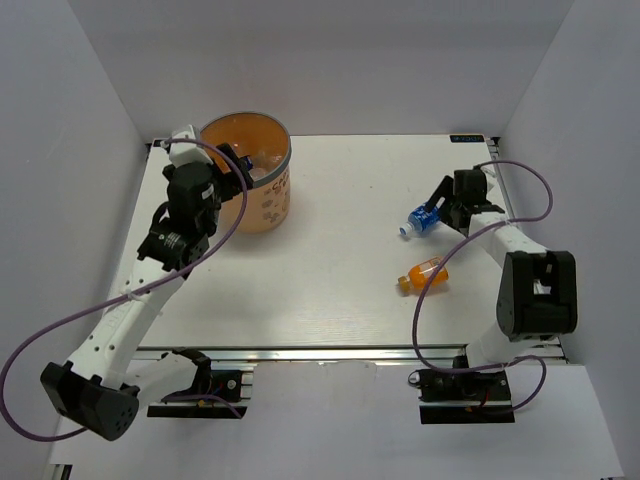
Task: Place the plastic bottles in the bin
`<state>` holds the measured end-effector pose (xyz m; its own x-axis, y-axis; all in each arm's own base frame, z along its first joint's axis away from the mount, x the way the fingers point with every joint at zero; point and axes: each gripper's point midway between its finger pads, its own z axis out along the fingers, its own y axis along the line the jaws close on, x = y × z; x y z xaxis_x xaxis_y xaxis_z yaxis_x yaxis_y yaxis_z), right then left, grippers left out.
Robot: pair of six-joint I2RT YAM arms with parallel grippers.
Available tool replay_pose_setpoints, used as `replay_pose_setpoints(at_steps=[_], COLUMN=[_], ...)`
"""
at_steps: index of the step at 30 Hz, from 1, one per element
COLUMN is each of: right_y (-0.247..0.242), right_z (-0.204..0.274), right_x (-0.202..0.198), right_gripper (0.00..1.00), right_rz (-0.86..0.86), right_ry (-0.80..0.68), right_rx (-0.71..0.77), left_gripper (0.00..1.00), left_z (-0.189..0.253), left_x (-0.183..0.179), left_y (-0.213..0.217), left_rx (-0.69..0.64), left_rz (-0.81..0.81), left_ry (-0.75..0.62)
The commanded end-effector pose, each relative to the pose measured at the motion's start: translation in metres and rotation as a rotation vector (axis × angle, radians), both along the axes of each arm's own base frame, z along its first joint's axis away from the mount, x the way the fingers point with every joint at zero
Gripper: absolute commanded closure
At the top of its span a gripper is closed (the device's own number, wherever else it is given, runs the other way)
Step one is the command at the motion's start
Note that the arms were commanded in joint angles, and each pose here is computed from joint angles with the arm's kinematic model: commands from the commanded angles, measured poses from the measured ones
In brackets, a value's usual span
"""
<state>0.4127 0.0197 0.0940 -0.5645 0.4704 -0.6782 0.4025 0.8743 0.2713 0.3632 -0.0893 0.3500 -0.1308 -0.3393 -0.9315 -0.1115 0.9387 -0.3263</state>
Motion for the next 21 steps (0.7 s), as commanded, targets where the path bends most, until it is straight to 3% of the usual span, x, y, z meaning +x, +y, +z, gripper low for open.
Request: replay_pose_setpoints(at_steps=[1,10,14,17,21], right_y=[-0.006,-0.011,-0.010,-0.009,0.001], right_z=[0.021,-0.034,-0.059,-0.061,-0.023], right_x=[0.034,0.052,0.053,0.056,0.075], right_gripper=[0.11,0.11,0.11,0.12,0.35], right_rz=[-0.051,-0.142,-0.144,-0.134,-0.039], right_ry=[-0.058,0.122,0.216,0.208,0.080], right_rx=[0.013,0.020,0.012,0.014,0.024], left_gripper=[0.02,0.02,0.02,0.02,0.02], left_z=[-0.027,-0.050,-0.052,-0.047,-0.044], left_x=[-0.008,-0.014,-0.017,-0.023,-0.032], left_y=[-0.013,-0.025,-0.015,-0.012,-0.007], left_rx=[-0.068,-0.069,-0.058,-0.064,-0.080], left_rz=[-0.068,-0.139,-0.098,-0.093,-0.082], left_ry=[0.021,0.071,0.079,0.063,0.044])
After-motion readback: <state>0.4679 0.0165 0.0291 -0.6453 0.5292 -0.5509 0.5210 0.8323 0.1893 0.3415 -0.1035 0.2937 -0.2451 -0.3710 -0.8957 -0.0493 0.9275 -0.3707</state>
